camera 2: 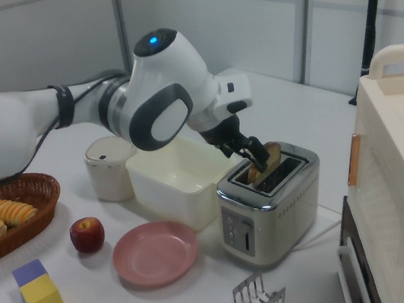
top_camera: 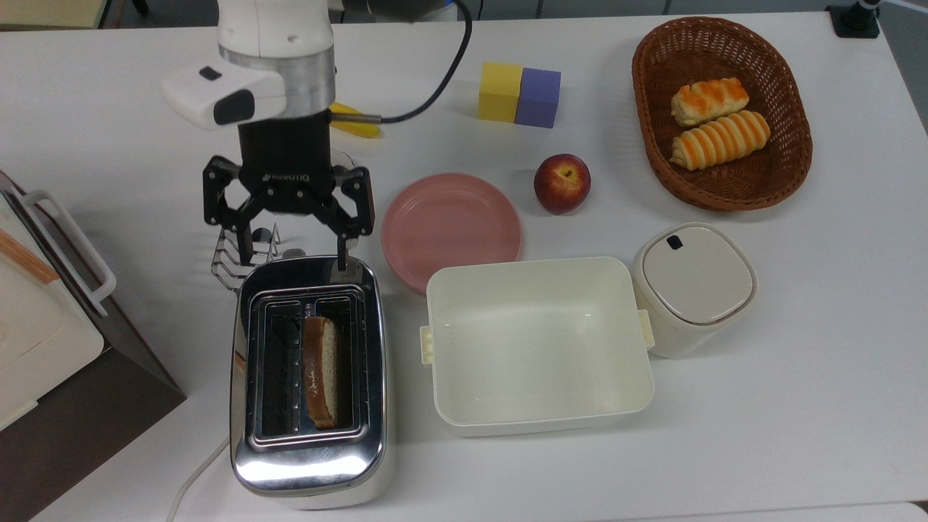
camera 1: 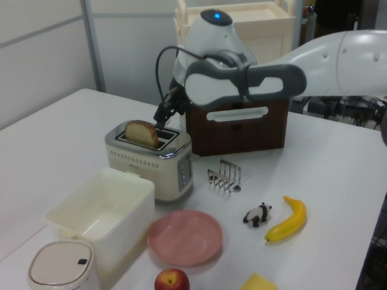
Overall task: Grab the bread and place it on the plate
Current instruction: 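Move the gripper down over the bread slice in the toaster, then lower the open gripper around the bread slice and close it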
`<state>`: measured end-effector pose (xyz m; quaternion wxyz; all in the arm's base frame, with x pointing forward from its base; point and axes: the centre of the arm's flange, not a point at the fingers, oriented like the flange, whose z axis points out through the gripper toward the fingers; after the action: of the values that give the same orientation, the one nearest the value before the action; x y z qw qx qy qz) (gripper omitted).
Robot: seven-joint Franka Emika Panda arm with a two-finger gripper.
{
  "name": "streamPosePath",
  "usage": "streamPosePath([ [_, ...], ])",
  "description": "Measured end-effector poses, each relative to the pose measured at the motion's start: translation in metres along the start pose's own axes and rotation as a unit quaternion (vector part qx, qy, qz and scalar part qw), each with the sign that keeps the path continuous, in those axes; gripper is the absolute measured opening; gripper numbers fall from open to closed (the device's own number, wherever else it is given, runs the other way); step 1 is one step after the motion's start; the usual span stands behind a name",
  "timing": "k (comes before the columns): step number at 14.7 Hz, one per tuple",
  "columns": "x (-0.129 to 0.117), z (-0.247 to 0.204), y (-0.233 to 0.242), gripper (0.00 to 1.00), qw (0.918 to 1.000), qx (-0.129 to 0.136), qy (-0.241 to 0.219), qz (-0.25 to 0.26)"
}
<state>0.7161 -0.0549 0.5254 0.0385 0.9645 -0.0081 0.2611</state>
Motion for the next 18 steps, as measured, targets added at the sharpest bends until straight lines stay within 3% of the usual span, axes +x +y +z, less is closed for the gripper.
streamPosePath([
  [10,0.007,0.027,-0.006,1.0,0.9958,-0.04,0.064,-0.052],
  [14,0.003,0.043,-0.017,1.0,0.9943,-0.046,0.059,-0.076],
  [18,0.006,0.047,-0.031,1.0,0.9904,-0.048,0.084,-0.098],
])
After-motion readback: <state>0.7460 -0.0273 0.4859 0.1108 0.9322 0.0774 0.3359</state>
